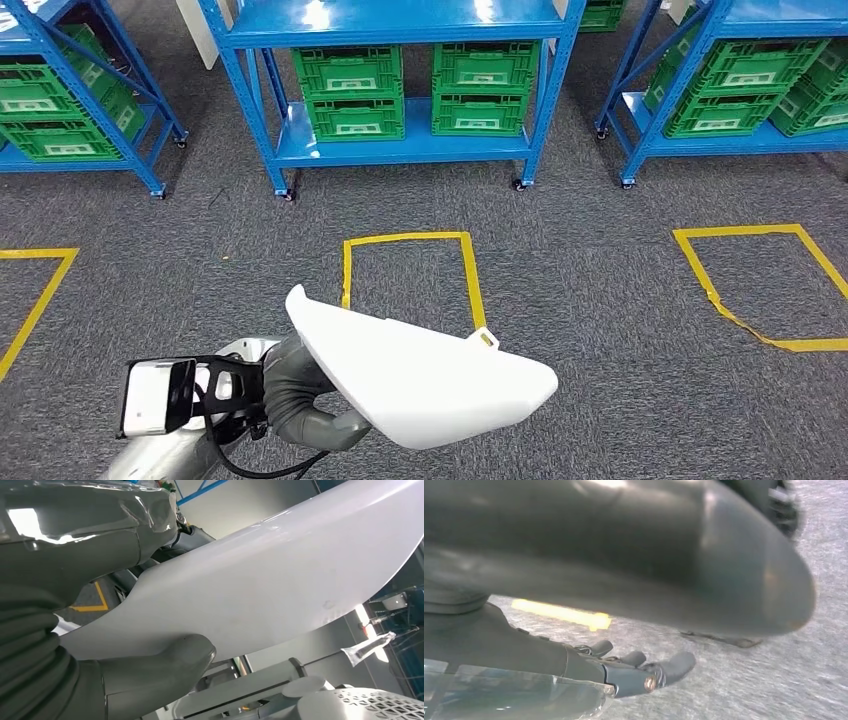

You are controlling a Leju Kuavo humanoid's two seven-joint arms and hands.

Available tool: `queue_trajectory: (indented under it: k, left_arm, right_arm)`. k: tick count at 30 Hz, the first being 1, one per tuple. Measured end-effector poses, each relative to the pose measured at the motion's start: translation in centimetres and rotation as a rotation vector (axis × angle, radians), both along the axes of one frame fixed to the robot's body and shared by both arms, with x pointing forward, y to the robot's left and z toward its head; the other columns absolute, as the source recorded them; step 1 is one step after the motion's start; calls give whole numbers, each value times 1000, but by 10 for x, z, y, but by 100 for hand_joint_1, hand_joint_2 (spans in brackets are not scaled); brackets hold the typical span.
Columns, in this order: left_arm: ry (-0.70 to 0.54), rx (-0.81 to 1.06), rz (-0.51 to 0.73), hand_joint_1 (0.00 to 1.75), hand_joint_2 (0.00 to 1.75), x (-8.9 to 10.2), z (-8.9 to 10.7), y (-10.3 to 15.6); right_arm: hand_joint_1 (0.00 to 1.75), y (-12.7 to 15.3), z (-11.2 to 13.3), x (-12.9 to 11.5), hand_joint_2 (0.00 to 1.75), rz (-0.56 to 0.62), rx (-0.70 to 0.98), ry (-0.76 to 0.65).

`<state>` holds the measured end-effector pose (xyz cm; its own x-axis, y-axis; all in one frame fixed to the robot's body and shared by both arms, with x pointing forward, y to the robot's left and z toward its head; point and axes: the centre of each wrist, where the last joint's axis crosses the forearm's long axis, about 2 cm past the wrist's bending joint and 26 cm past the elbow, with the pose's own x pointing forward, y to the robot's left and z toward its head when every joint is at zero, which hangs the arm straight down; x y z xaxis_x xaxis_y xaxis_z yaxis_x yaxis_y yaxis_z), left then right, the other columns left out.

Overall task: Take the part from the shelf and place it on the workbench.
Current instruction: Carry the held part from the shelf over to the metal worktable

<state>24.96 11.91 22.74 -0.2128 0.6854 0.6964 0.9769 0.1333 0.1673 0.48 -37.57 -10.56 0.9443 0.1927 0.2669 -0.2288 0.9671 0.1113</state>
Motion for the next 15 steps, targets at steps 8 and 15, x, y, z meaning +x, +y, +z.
queue_trajectory:
  k: [8,15]
  left_arm:
    - [5,1,-7,173,175,0,-1,-2]
    - [8,6,-12,173,175,0,-2,-2]
  right_arm:
    - [0,-6,1,2,0,3,-3,-11]
    - [0,-5,0,0,0,5,-2,-21]
